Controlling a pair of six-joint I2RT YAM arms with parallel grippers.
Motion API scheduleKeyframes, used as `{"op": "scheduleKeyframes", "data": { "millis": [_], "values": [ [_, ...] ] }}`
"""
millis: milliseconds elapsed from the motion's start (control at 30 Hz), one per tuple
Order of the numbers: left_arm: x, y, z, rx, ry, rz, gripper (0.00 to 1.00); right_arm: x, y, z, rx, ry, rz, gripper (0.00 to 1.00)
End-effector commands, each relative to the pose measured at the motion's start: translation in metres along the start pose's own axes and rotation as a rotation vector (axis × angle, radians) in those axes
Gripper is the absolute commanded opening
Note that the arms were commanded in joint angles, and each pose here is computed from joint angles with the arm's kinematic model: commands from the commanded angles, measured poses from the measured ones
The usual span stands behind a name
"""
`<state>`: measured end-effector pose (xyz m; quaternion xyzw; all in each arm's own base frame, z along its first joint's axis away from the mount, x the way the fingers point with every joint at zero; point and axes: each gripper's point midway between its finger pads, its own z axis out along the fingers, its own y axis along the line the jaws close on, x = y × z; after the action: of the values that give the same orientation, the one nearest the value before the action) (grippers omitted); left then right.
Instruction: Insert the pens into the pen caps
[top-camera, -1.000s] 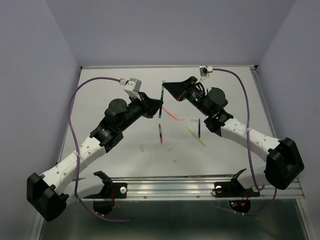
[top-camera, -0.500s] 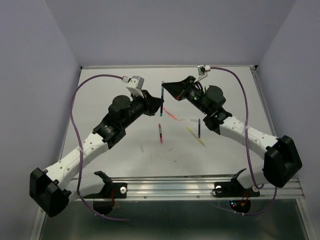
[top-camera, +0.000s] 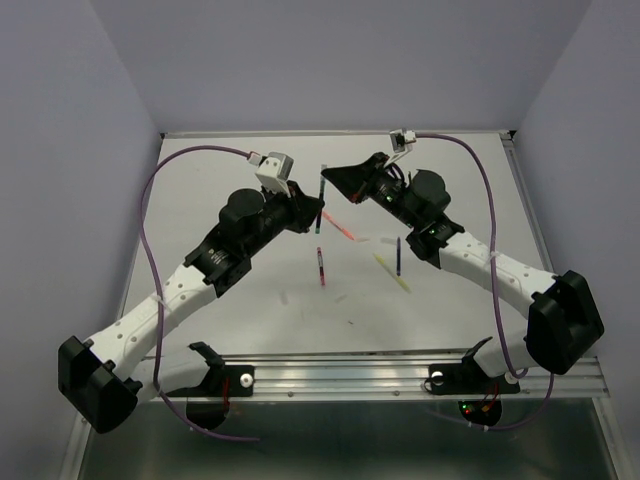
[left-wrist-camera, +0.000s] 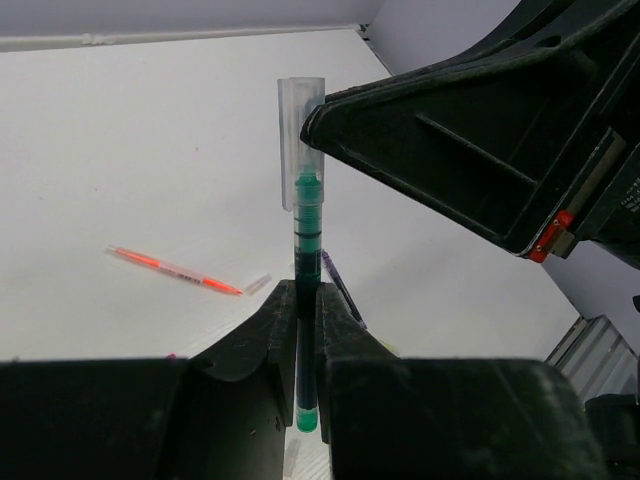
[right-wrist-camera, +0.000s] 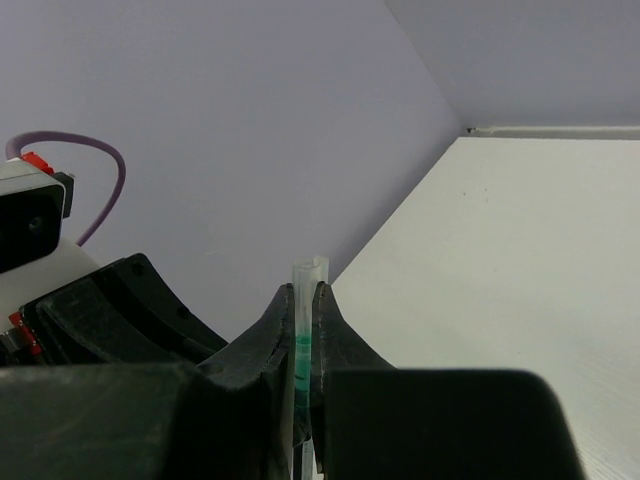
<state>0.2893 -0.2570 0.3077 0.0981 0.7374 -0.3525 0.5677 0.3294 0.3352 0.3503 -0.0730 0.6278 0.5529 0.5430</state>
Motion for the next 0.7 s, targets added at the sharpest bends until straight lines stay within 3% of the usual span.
{"op": "scheduleKeyframes", "data": {
  "millis": [0, 467, 667],
  "values": [
    [-0.155, -0.033, -0.030, 0.040, -0.488, 0.027, 0.00, 0.087, -0.007, -0.021, -0.012, 0.320, 0.029, 0.01],
    [-0.170, -0.046, -0.033, 0.093, -0.520, -0.003, 0.00, 0.124, -0.006, -0.030, -0.007, 0.383, 0.012, 0.01],
    [-0.160, -0.047, -0.035, 0.110, -0.499, -0.001, 0.00, 0.088, -0.012, -0.028, 0.096, 0.235, -0.012, 0.01]
  ]
}}
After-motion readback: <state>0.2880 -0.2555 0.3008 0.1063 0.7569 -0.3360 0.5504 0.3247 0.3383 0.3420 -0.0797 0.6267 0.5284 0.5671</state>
